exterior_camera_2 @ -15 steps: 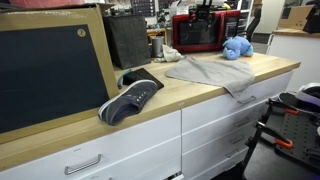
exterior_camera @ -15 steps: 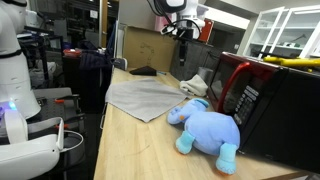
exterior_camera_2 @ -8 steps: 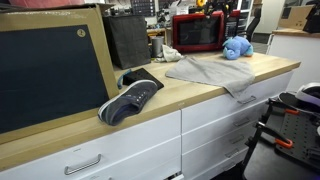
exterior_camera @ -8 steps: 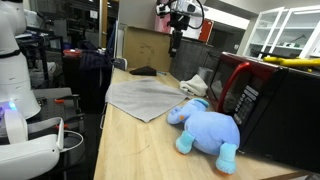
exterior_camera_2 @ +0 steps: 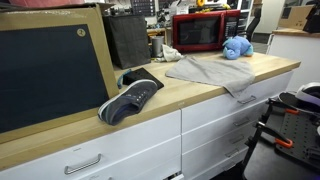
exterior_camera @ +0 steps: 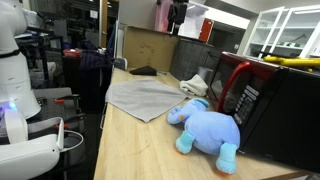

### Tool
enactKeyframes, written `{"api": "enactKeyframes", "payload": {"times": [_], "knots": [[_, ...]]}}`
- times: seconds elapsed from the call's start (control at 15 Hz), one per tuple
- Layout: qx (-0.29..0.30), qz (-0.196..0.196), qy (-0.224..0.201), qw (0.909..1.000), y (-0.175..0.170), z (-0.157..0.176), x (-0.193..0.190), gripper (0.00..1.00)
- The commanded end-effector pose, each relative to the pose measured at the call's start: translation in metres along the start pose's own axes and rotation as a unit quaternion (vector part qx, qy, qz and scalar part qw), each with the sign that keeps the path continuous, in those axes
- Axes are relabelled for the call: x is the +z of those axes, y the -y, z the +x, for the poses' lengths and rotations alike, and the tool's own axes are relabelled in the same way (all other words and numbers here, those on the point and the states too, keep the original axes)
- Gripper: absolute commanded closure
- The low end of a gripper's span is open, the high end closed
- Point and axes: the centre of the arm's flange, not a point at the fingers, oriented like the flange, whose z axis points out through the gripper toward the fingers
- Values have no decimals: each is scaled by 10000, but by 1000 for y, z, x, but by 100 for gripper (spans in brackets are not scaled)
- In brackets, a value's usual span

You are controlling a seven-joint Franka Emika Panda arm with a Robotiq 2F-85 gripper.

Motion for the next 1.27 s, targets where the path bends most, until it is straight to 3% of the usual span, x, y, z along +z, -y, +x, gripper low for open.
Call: {"api": "enactKeyframes", "payload": {"times": [0.0,0.53,1.2], "knots": [[-329,430,-186,9984,2,-12,-35,0],[-1023,946,-70,9902,-42,-24,-102,0],[-947,826,-58,9921,-45,-33,-98,0]]}}
